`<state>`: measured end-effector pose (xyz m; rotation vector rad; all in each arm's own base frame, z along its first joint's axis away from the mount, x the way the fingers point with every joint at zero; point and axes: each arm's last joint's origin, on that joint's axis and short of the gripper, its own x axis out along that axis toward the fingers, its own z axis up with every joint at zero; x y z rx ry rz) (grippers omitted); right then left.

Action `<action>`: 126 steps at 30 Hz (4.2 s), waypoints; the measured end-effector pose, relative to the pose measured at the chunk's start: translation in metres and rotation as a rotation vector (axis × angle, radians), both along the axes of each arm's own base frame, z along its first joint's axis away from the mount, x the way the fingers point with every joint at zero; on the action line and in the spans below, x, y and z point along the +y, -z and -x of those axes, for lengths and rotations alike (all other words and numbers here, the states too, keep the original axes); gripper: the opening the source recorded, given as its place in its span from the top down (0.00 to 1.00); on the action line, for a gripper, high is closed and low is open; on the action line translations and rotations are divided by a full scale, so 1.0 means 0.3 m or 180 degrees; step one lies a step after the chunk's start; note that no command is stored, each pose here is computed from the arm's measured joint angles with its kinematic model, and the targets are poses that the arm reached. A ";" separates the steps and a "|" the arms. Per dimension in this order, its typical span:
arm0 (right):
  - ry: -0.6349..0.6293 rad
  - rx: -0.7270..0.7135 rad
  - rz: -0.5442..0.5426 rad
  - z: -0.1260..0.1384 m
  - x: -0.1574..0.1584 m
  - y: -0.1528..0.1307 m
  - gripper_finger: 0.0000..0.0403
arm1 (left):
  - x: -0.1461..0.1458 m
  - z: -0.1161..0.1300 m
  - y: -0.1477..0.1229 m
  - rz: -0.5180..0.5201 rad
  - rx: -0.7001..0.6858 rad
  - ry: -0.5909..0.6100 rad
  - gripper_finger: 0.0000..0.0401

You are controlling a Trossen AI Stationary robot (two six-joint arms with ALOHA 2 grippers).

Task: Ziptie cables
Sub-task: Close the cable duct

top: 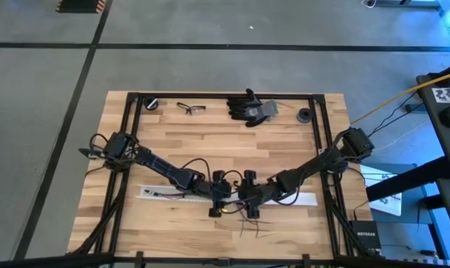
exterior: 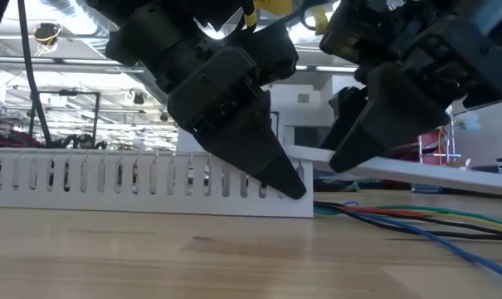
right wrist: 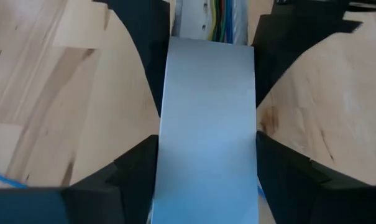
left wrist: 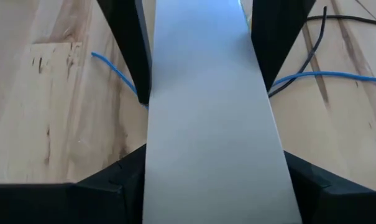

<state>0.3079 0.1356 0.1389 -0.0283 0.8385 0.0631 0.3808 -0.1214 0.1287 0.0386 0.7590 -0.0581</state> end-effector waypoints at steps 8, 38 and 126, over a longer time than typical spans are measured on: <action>-0.0051 0.0077 -0.0011 -0.026 0.016 0.035 0.45 | -0.001 0.001 0.000 0.0015 0.0003 -0.0006 0.44; -0.0157 -0.0096 0.0028 -0.082 0.009 0.015 0.44 | 0.011 0.017 -0.050 0.0032 0.0058 0.0095 0.32; -0.0097 -0.0207 0.0079 -0.087 0.009 0.008 0.19 | 0.000 0.288 0.015 0.0319 -0.0455 -0.0220 0.42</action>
